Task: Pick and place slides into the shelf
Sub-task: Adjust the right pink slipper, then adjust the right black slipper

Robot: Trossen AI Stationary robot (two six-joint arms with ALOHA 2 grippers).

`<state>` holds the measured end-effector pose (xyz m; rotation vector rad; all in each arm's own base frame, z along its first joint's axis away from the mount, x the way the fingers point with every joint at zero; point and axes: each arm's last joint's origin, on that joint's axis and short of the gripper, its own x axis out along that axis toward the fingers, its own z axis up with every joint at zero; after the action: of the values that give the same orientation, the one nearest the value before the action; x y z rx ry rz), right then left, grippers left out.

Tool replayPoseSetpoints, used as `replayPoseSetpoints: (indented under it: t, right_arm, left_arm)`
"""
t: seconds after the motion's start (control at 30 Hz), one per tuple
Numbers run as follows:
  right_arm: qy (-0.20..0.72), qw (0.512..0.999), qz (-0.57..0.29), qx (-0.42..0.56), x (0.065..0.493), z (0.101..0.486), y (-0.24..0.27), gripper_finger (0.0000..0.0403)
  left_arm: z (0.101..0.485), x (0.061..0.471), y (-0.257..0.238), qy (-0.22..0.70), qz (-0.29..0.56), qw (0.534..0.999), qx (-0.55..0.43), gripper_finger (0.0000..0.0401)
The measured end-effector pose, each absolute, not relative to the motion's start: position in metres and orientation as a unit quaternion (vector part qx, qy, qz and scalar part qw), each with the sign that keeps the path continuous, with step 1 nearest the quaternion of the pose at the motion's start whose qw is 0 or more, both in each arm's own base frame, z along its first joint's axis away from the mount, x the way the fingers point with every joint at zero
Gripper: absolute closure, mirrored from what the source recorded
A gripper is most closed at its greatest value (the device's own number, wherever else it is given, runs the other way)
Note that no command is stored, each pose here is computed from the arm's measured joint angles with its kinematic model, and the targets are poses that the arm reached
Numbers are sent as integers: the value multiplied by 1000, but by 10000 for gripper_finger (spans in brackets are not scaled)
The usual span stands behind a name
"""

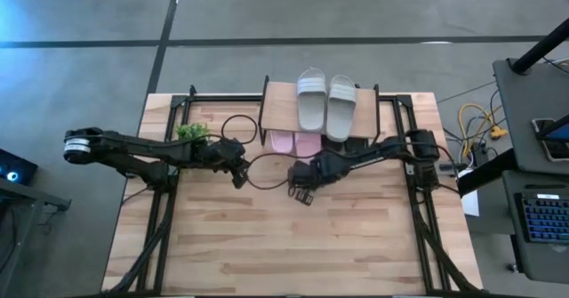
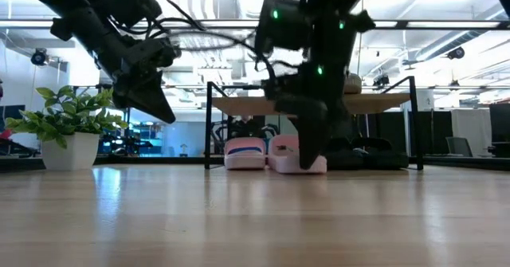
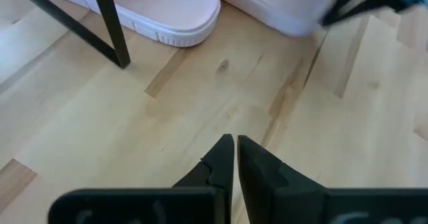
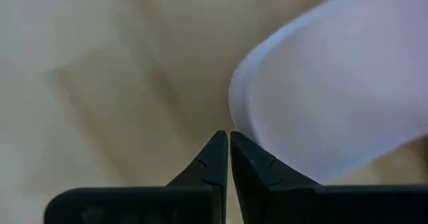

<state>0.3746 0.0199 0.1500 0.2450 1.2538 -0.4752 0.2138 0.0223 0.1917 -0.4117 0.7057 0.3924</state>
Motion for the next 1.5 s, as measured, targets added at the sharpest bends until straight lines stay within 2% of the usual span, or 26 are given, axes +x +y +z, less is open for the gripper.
replayPoseSetpoints:
  t: [0.23, 0.47, 0.7, 0.83, 1.2, 1.5]
  right_arm:
    - [563, 772, -282, 82, 373, 147, -16, 390]
    - [519, 798, -292, 90, 382, 151, -54, 390]
    - [516, 801, -288, 96, 381, 152, -70, 390]
    - [514, 810, -266, 92, 386, 155, -57, 390]
    - [459, 854, -211, 122, 386, 194, 32, 390]
    - [473, 835, -238, 149, 383, 181, 35, 390]
  left_arm:
    - [192, 214, 22, 340, 190, 899, -200, 395]
    - [192, 214, 23, 339, 197, 899, -197, 395]
    - [192, 214, 23, 339, 197, 899, -197, 395]
    - [192, 214, 23, 339, 197, 899, -197, 395]
    - [192, 214, 23, 337, 196, 900, -196, 395]
    - [192, 214, 21, 339, 193, 900, -195, 395]
